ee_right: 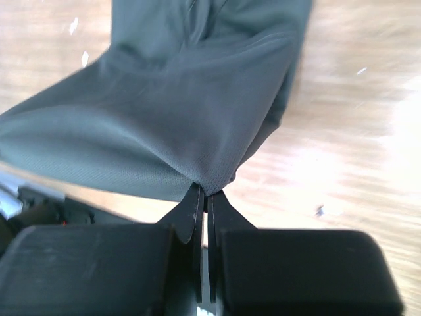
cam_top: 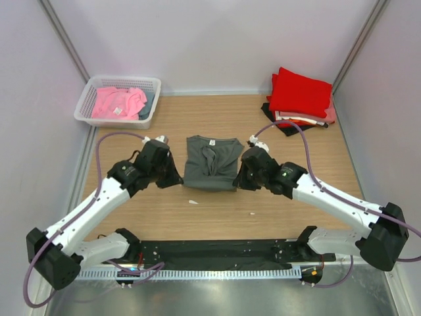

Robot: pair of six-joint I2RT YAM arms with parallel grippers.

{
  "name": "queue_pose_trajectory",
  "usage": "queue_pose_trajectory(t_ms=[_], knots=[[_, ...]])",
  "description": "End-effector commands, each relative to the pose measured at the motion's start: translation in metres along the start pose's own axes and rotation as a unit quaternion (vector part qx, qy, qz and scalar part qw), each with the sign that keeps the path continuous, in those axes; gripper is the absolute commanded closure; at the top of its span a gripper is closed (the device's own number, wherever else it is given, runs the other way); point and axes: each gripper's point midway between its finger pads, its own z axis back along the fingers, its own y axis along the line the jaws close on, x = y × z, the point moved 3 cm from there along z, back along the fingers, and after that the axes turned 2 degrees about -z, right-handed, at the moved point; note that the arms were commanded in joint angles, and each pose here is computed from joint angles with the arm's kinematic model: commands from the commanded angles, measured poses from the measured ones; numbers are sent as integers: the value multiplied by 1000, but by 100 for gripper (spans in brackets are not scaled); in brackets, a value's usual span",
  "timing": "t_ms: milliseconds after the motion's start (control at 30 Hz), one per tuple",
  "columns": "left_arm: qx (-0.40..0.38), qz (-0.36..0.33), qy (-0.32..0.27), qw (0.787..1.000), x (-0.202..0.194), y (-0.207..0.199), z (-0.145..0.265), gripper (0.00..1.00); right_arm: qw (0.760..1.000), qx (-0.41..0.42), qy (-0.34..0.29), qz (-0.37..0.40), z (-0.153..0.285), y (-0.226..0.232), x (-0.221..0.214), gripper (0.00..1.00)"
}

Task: Fold and stack the t-shirts
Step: Fold the tshirt

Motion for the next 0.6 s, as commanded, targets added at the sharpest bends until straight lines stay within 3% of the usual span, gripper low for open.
queue_pose_trajectory(t_ms=[0, 300, 400, 433, 467, 500, 533, 567], knots=[[25, -35, -10, 999, 23, -4, -1, 100, 999, -44, -22, 18, 4, -13, 24, 99], [21, -51, -10, 998, 84, -29, -15, 100, 999, -43, -12, 11, -17, -15, 75, 99], [28, -42, -1, 999, 120, -31, -39, 100, 998, -56, -15, 9, -37, -20, 113, 99], [49, -40, 29, 998, 126, -21, -71, 100, 998, -49, -40, 9, -35, -9, 141, 99], [51, -26, 35, 998, 142, -14, -85, 98, 996, -91, -13, 4, -61, -28, 147, 98], [33, -21, 9, 999, 178, -30, -84, 95, 994, -104, -19, 8, -71, -31, 161, 87], [71, -2, 83, 994, 171, -8, -136, 83, 992, -117, -46, 10, -69, -23, 193, 34], [66, 10, 91, 994, 189, -4, -148, 45, 988, -145, -41, 7, -83, -33, 206, 21]])
